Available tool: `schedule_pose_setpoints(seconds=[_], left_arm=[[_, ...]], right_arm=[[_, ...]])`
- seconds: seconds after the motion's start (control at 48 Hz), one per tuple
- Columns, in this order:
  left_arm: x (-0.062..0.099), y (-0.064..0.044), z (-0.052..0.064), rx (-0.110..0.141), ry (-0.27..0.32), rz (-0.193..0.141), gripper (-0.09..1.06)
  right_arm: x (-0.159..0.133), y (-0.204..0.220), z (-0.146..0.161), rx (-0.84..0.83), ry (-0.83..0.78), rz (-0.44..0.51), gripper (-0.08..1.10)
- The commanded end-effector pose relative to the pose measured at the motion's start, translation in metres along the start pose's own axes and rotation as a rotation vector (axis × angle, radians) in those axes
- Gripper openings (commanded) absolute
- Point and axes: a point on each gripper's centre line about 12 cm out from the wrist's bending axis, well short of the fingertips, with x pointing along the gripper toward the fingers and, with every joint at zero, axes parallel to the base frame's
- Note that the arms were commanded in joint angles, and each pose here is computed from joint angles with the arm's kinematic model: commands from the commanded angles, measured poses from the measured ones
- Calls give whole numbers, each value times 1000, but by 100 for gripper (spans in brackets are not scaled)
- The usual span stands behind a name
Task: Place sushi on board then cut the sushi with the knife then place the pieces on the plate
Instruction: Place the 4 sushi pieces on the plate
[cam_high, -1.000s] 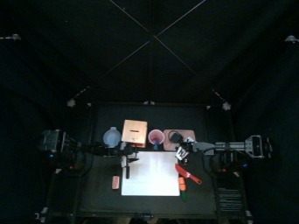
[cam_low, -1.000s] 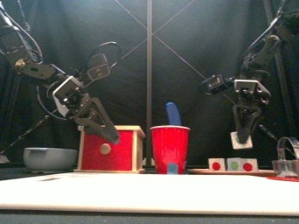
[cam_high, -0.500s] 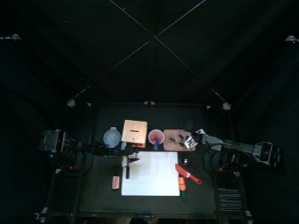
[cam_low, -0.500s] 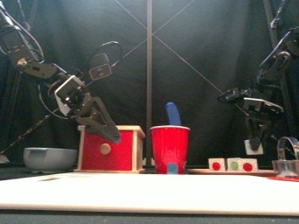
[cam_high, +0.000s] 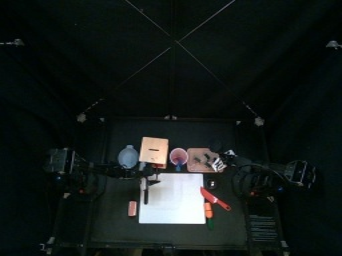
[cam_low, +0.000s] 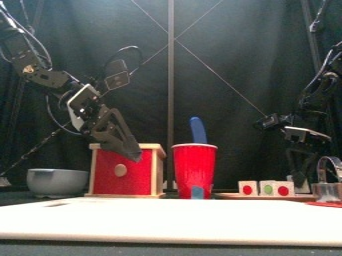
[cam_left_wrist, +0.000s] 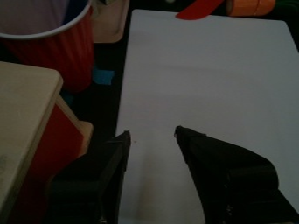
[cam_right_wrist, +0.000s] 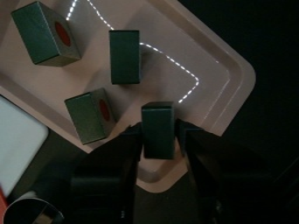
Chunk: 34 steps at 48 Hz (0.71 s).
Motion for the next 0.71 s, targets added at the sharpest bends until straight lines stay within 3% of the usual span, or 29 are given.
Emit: schedule_pose_setpoints(seconds=[0.021,0.396,0.708], left_arm=[[1,2,11,-3,-31,5,83],[2,2,12,-1,-26,4,83],[0,0,16,-3,21,-1,83]], right_arm=[[-4,-1,8,-1,-32,2,87],[-36,10,48,-40,-193,40,91],[-73,77,83,-258,-436,241,91]])
